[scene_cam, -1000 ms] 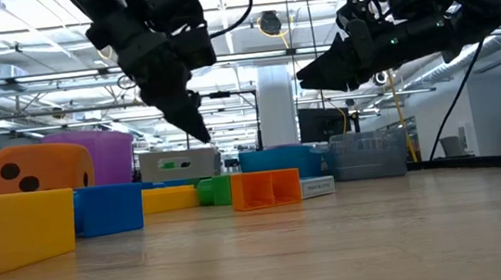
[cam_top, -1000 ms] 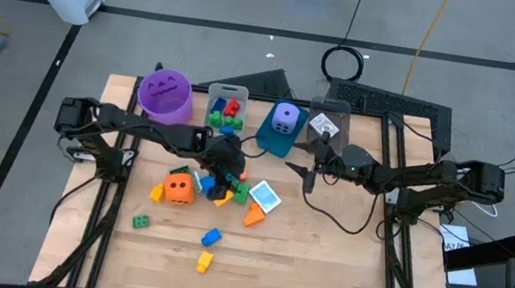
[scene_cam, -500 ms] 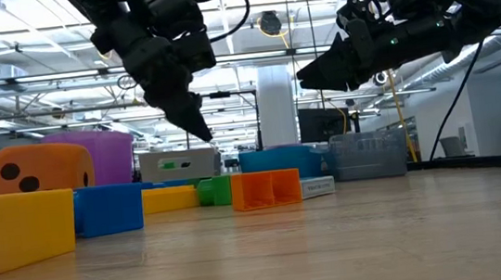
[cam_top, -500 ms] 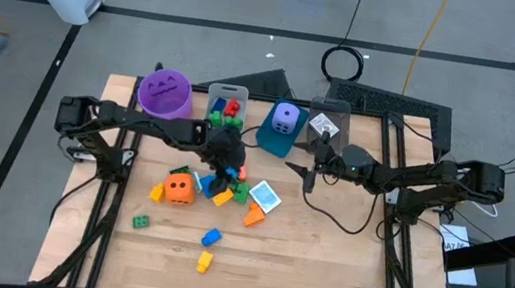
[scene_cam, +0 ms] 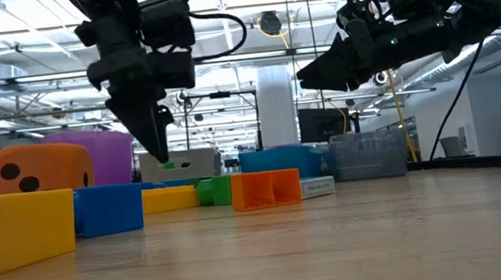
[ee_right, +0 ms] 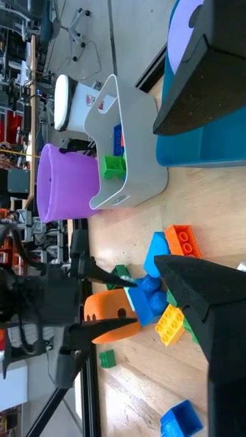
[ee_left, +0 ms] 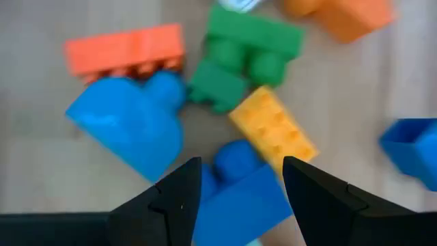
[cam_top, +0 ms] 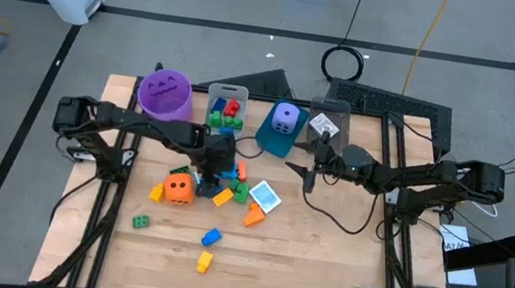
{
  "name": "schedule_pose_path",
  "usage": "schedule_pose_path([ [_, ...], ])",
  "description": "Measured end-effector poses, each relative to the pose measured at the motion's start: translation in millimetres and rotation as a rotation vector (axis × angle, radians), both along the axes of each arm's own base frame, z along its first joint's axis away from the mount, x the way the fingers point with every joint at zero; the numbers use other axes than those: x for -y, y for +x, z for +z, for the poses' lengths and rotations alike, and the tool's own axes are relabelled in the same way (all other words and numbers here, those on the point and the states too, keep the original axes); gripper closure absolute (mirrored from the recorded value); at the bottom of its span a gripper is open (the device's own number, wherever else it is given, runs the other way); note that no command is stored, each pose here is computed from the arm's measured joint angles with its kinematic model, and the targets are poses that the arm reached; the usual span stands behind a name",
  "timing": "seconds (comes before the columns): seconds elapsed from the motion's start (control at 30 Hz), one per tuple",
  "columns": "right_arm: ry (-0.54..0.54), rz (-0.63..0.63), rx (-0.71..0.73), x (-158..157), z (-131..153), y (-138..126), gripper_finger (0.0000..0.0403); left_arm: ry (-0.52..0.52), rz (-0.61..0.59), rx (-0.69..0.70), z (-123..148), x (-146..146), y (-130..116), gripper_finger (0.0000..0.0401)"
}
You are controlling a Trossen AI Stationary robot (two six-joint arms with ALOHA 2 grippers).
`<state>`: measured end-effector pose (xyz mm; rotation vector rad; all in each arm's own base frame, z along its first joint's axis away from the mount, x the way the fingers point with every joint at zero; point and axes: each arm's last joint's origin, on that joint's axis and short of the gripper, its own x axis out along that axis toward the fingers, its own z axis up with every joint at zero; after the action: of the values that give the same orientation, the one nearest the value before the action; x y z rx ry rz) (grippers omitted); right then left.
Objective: Pick & Place Toys
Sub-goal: Put the blue game piece into the gray bin
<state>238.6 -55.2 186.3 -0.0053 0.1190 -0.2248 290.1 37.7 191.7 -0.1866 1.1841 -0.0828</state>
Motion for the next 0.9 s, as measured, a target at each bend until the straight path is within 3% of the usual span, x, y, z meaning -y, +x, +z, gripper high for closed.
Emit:
schedule_pose_path([
  [0.13,0.000,0.000,0.000,-0.1,0.0,0.0,0.0115,0.079,0.085,-0.029,-0.8,-2.0,-0.8,0.0187],
  [0.43,0.000,0.000,0.001,-0.1,0.1,0.0,0.0115,0.071,0.223,0.047,2.4,-21.3,3.9,0.0187],
  [0.9,0.000,0.000,0.000,0.0,0.0,0.0,0.0115,0.062,0.278,0.058,1.0,-41.2,1.6,0.0187],
])
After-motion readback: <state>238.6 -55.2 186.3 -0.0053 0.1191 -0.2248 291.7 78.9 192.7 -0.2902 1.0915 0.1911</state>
